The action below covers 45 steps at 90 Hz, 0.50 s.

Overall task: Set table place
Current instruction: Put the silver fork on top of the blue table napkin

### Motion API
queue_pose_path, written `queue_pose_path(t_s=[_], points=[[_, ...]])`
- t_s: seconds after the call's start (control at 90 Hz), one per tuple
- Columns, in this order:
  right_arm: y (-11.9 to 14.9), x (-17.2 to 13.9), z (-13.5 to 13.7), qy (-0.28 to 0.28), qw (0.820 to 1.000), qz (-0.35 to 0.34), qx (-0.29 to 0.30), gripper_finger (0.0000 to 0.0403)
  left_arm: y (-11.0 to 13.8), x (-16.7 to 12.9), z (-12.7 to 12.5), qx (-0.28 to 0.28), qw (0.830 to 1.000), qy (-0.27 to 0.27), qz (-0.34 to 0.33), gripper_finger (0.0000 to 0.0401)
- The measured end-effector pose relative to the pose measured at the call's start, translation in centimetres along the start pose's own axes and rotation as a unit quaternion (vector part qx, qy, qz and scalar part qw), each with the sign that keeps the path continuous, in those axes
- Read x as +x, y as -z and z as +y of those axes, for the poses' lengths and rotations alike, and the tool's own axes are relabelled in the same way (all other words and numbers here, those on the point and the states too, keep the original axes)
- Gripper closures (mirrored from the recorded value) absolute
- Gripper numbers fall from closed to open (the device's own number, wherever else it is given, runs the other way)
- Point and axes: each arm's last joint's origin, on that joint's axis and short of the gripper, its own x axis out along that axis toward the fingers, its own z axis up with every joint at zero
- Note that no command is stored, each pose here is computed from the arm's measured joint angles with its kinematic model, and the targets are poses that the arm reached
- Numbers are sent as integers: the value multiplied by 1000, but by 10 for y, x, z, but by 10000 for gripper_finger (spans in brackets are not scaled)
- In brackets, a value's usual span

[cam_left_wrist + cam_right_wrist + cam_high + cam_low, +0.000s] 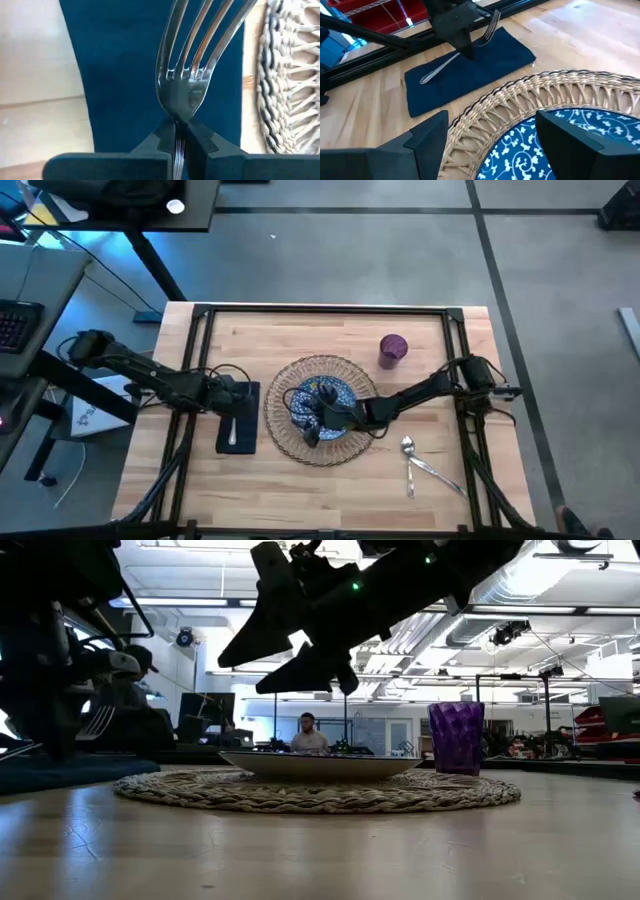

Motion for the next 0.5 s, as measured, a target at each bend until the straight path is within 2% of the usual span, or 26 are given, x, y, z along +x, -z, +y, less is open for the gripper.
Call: queue_pose_path(t_s=[0.378, 0.5], points=[[0, 0, 0, 0, 1000, 1, -3, 136, 0, 1, 0, 0, 1000, -4, -4, 375], [0, 0, 0, 0, 1000, 1, -3, 136, 0, 1, 0, 15, 1000, -5, -3, 364]])
